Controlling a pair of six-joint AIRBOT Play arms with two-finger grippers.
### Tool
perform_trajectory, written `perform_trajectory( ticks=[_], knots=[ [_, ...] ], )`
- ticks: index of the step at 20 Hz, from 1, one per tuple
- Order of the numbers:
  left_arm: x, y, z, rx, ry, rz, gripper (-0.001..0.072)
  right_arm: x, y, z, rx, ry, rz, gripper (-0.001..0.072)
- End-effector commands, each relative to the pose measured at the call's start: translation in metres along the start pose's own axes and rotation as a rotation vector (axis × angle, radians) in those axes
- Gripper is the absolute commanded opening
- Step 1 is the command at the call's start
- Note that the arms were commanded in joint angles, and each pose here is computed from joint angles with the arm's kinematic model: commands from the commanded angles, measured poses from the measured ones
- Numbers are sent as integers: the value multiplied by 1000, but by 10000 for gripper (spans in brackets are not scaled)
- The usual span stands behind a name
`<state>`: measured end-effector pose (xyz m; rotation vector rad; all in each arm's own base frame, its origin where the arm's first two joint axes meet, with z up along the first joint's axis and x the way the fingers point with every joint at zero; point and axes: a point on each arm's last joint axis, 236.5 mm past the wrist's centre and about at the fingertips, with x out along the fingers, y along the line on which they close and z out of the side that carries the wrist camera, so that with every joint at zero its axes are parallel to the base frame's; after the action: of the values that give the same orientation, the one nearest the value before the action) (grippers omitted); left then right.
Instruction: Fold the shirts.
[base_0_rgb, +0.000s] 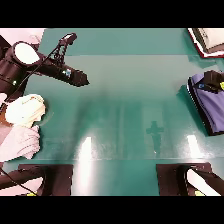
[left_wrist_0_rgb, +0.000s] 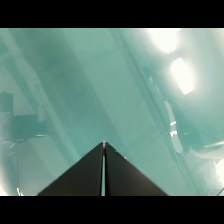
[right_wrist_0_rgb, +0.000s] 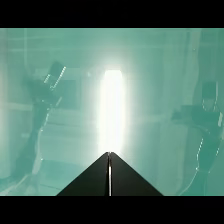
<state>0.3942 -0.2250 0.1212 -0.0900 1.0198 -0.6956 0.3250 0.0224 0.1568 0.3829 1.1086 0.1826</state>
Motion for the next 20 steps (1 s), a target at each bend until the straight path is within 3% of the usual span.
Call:
perform_trajectory(
  ticks=[1, 3, 6, 7, 8, 9, 14, 20],
  knots=[
    [-13, 14, -4, 36, 32, 66, 23, 0, 0, -2, 0, 7, 1, 16],
    [-51, 44, -7, 61, 47, 196, 23, 0, 0, -2, 0, 8, 1, 16],
    [-133, 118, -15, -28, -13, 512, 23, 0, 0, -2, 0, 7, 1, 16],
    [-155, 141, -28, -89, -5, 591, 88, 0, 0, -2, 0, 6, 1, 16],
    [-167, 161, -45, -158, 14, 639, 395, 0, 0, -2, 0, 7, 1, 16],
    [-172, 179, -62, -236, 31, 670, 657, 0, 0, -2, 0, 7, 1, 16],
    [-148, 252, -153, -455, 132, 719, 668, 0, 0, -1, 0, 5, 1, 16],
    [-106, 284, -197, -485, 163, 727, 666, 0, 0, 0, 0, 0, 0, 16]
  ],
)
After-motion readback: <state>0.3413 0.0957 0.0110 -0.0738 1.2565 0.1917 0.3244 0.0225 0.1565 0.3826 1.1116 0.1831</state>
